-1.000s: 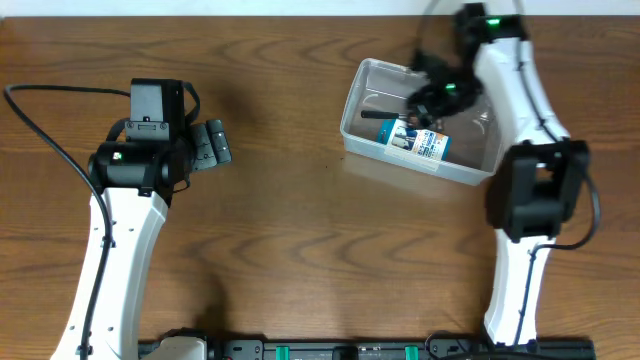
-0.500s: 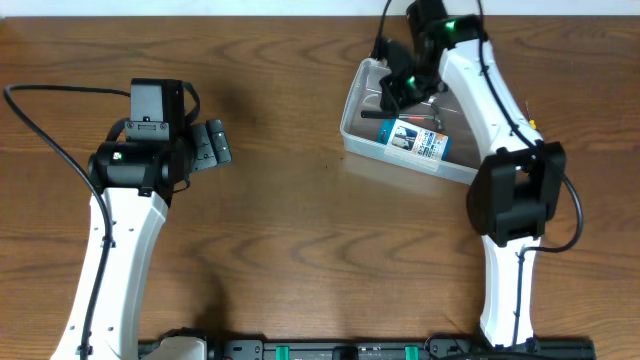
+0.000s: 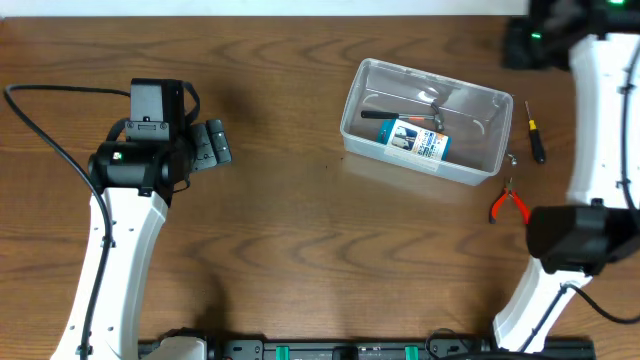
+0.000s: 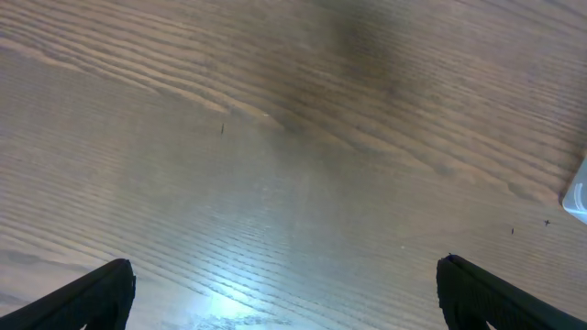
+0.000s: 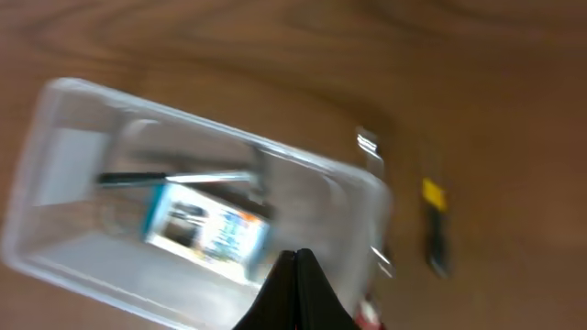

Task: Pack container

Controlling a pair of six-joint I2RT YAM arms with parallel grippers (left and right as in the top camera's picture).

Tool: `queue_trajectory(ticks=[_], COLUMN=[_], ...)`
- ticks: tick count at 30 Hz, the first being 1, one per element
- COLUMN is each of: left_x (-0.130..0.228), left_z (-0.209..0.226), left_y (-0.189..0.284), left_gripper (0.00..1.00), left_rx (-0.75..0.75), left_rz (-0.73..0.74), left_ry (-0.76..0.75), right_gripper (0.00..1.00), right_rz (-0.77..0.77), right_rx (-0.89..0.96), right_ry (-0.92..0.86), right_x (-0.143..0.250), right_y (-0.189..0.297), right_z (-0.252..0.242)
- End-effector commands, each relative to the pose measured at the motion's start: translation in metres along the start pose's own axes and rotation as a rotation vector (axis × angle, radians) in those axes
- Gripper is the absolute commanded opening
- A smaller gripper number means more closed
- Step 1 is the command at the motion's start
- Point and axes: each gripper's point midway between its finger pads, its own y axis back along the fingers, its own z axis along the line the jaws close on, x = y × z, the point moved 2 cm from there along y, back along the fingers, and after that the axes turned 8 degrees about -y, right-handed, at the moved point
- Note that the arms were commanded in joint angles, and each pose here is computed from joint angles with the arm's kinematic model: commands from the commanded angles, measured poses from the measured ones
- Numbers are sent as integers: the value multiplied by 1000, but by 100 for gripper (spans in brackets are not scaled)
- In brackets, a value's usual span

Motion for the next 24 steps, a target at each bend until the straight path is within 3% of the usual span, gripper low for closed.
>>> queue_trajectory(ticks=[1,6,24], left_x=[-4,-3,-4], left_z=[4,4,4], left_y=[3,3,3], left_gripper=[98,98,98], left_rx=[-17,-17,-17], left_rz=[-11,-10,-11], left_ry=[10,10,10], right_gripper=[1,1,1], right_rz=[53,117,293], right_rx=[130,277,326], right_ry=[-106,-229,-334], right_x=[9,24,83], right_y=[-10,-23,-118], right_z=[-32,-71,-112])
